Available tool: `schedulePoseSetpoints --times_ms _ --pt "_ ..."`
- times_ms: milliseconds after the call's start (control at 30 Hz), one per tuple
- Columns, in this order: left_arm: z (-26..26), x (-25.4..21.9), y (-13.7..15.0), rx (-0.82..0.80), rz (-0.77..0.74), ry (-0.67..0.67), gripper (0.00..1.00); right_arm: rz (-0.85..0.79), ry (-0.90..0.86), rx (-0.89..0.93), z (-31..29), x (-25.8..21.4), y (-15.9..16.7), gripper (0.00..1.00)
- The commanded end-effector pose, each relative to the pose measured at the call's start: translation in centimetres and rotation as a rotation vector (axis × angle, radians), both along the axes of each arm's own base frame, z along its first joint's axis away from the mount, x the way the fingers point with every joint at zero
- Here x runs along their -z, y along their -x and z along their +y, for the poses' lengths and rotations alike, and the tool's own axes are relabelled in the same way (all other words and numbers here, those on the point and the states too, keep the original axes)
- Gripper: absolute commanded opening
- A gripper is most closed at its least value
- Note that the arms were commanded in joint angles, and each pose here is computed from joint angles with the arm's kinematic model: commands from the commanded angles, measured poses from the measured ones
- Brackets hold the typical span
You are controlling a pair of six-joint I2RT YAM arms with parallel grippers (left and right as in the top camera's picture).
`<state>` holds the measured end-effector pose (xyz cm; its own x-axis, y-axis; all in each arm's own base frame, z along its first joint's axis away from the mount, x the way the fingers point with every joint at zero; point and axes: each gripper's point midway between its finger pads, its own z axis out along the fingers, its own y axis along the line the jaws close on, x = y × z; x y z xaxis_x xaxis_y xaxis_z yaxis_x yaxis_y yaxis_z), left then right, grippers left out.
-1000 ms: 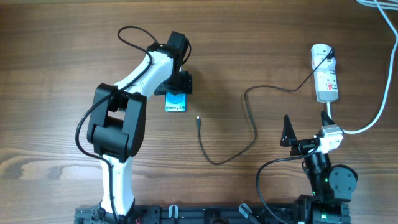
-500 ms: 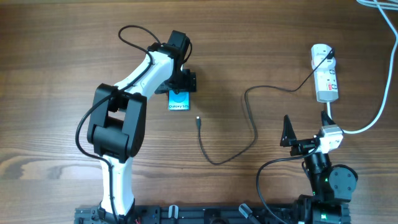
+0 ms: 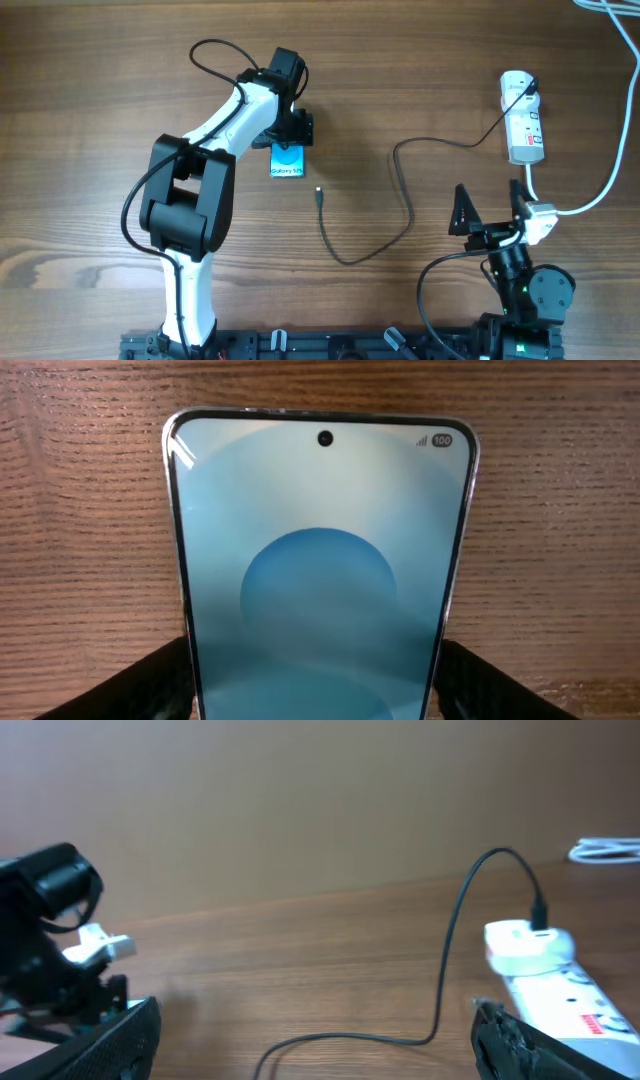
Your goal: Plug charger to phone and switch on socket
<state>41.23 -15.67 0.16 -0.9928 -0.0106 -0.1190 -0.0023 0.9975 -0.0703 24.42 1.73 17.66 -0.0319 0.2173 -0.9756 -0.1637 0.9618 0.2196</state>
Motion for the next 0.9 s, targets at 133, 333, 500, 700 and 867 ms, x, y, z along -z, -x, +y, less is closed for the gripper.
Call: schedulePoseSetpoints --times_ms 133,333,500,700,867 --pt "0.2 1.7 1.1 -0.003 0.049 -0.016 0.83 0.036 -0.043 -0.082 1.4 -3.7 0.7 1.00" --pt "0.7 1.7 1.0 -0.042 0.043 -0.039 0.85 0.307 -0.042 -0.156 2.3 -9.9 -1.1 1.00" --pt "1.2 1.7 1.4 -0.059 0.057 -0.066 0.80 0.527 -0.214 -0.270 4.1 -7.8 -2.9 1.00" --pt "1.4 1.6 1.8 -0.059 0.075 -0.072 0.74 0.817 -0.281 -0.459 7.0 -1.2 -3.0 0.99" --pt "1.8 -0.8 1.8 -0.068 0.063 -0.062 0.72 1.021 -0.284 -0.564 10.3 4.0 -3.2 1.00"
